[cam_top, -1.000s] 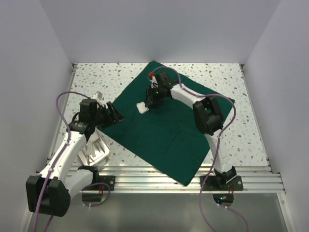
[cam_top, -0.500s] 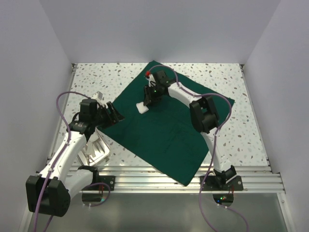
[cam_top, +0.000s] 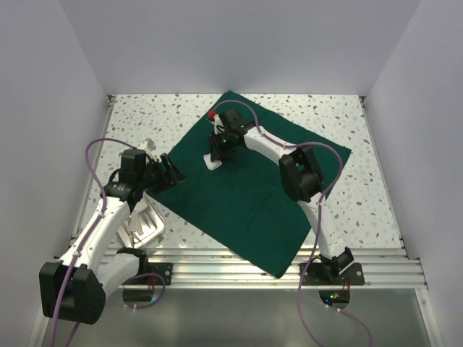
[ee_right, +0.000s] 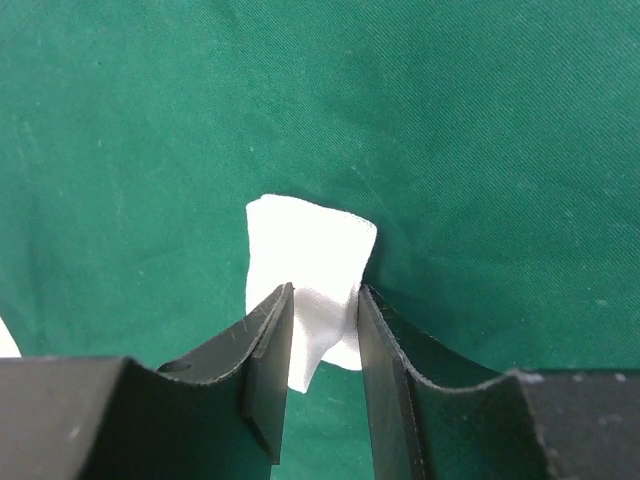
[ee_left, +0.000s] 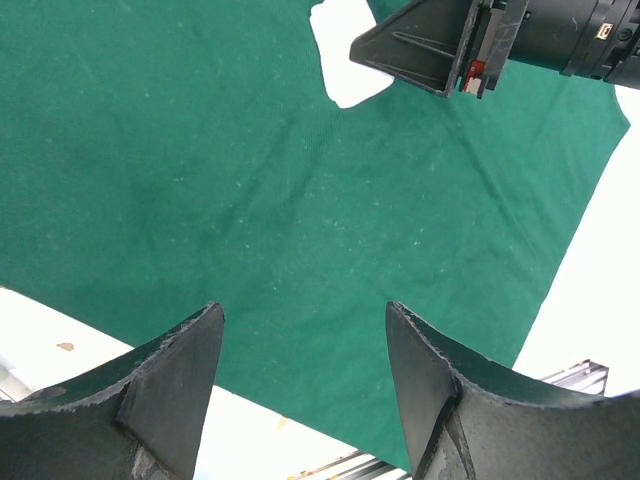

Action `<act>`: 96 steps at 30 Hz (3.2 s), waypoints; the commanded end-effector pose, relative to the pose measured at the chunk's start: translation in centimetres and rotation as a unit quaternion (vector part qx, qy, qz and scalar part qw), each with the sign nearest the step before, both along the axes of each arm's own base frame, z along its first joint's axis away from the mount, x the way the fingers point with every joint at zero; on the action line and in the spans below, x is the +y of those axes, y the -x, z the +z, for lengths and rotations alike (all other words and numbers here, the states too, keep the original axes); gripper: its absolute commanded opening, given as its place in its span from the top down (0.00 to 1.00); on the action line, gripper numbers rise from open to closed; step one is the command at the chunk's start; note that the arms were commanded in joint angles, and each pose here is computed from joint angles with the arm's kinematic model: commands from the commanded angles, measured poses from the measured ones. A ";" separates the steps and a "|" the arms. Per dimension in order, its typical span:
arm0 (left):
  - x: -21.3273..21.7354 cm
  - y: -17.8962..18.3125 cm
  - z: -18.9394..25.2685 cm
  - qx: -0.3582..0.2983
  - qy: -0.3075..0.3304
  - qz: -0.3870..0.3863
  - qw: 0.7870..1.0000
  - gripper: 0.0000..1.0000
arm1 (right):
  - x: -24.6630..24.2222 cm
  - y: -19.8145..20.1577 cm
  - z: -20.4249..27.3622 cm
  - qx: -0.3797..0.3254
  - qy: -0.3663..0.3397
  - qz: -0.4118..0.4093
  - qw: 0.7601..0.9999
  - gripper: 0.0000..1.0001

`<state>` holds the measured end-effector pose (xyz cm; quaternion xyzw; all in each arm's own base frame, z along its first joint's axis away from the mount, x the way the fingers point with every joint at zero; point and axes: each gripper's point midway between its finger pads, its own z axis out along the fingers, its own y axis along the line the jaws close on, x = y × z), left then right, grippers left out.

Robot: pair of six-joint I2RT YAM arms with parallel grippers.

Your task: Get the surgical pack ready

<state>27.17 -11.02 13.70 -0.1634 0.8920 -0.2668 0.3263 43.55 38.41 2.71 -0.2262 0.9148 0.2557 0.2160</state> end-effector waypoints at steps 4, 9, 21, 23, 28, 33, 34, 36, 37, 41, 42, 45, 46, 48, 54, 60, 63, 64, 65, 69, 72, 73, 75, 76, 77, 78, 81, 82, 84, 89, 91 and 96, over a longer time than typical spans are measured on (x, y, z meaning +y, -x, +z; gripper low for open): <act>-0.3 -0.1 0.5 -0.018 0.005 -0.002 1.000 0.30 | -1.0 1.3 -2.9 0.023 0.049 0.003 0.999 0.66; -0.3 -0.1 0.2 -0.015 0.005 -0.002 1.000 0.30 | -0.3 0.9 -1.5 0.018 0.030 0.004 0.999 0.83; -4.2 -0.5 3.5 -0.076 0.092 -0.100 0.988 0.29 | 0.5 1.0 10.8 0.012 -0.126 -0.005 0.992 1.00; -5.1 -0.5 4.9 -0.110 0.120 -0.123 0.979 0.29 | -0.7 2.5 10.5 0.029 -0.134 -0.007 0.991 1.00; -6.5 -0.2 6.3 -0.169 0.171 -0.156 0.958 0.24 | -3.0 7.8 15.4 0.057 -0.215 -0.008 0.975 1.00; -7.5 0.9 6.0 -0.186 0.215 -0.176 0.942 0.18 | -3.3 11.4 19.1 0.082 -0.301 0.002 0.950 1.00; -7.8 0.8 7.1 -0.216 0.221 -0.186 0.932 0.17 | -3.2 11.7 19.3 0.089 -0.310 0.004 0.947 1.00; -8.2 1.2 6.8 -0.219 0.232 -0.189 0.929 0.15 | -2.6 12.6 20.3 0.102 -0.340 0.022 0.935 1.00; -8.3 1.2 7.1 -0.228 0.233 -0.193 0.926 0.14 | -2.6 12.9 20.1 0.107 -0.341 0.024 0.934 1.00; -8.6 1.3 7.9 -0.242 0.250 -0.199 0.916 0.14 | -2.0 14.0 19.9 0.111 -0.340 0.034 0.933 1.00; -8.6 1.2 8.0 -0.240 0.254 -0.198 0.916 0.13 | -2.0 14.2 19.6 0.113 -0.338 0.035 0.934 1.00; -9.0 1.1 7.8 -0.234 0.263 -0.202 0.914 0.13 | -1.7 14.8 19.4 0.119 -0.341 0.041 0.932 1.00; -9.1 1.0 7.6 -0.229 0.264 -0.206 0.914 0.14 | -1.7 14.8 19.4 0.116 -0.342 0.041 0.932 1.00; -9.4 1.0 7.0 -0.216 0.269 -0.206 0.916 0.14 | -1.8 14.9 19.5 0.115 -0.342 0.041 0.932 1.00; -9.8 0.9 7.2 -0.212 0.285 -0.203 0.913 0.16 | -1.4 15.3 19.6 0.117 -0.344 0.047 0.931 1.00; -9.9 0.7 7.6 -0.212 0.295 -0.199 0.910 0.27 | -1.0 15.6 19.3 0.120 -0.343 0.054 0.930 1.00; -10.0 0.6 7.6 -0.208 0.297 -0.197 0.911 0.33 | -0.8 15.8 19.4 0.120 -0.343 0.058 0.930 1.00; -10.0 0.5 7.6 -0.207 0.297 -0.198 0.911 0.36 | -0.7 15.9 19.4 0.120 -0.343 0.058 0.930 1.00; -10.0 0.4 7.6 -0.207 0.297 -0.195 0.912 0.37 | -0.7 16.0 19.5 0.120 -0.344 0.059 0.929 1.00; -10.1 0.3 7.6 -0.197 0.297 -0.191 0.915 0.46 | -0.4 16.1 19.5 0.118 -0.345 0.060 0.929 1.00; -9.9 0.1 7.7 -0.187 0.283 -0.183 0.923 0.86 | 0.0 16.3 19.7 0.116 -0.346 0.063 0.929 1.00; -9.7 -0.2 7.4 -0.192 0.263 -0.183 0.928 0.97 | 0.0 16.2 19.6 0.114 -0.343 0.060 0.930 0.97; -9.1 -0.6 6.5 -0.157 0.231 -0.161 0.947 1.00 | -0.1 15.9 19.3 0.106 -0.331 0.053 0.936 0.79; -8.7 -0.7 6.2 -0.163 0.207 -0.162 0.951 1.00 | -0.4 16.0 18.6 0.107 -0.315 0.052 0.942 0.74; -7.6 -0.7 4.0 -0.115 0.176 -0.123 0.970 1.00 | -0.6 15.8 19.0 0.096 -0.308 0.048 0.945 0.57; -6.9 -1.1 4.6 -0.116 0.154 -0.109 0.975 1.00 | -1.0 15.1 18.7 0.081 -0.290 0.027 0.953 0.47; -3.4 -0.2 1.5 -0.025 0.051 -0.047 0.997 1.00 | -2.7 15.6 18.3 0.063 -0.248 0.005 0.967 0.18; -2.3 0.1 0.9 -0.007 0.024 -0.031 0.999 1.00 | -3.1 15.5 18.1 0.046 -0.236 -0.001 0.971 0.14; 1.0 1.6 0.0 0.046 -0.049 0.030 0.997 1.00 | -3.7 16.9 18.4 0.036 -0.228 0.003 0.973 0.11; 8.6 6.0 0.0 0.130 -0.158 0.181 0.962 1.00 | -4.6 20.8 17.5 0.043 -0.233 0.029 0.971 0.09; 11.2 7.6 -0.6 0.161 -0.187 0.217 0.944 1.00 | -4.9 21.9 17.8 0.045 -0.242 0.042 0.968 0.09; 11.0 10.0 -3.0 0.203 -0.162 0.225 0.939 1.00 | -4.3 23.8 19.3 0.034 -0.265 0.075 0.961 0.08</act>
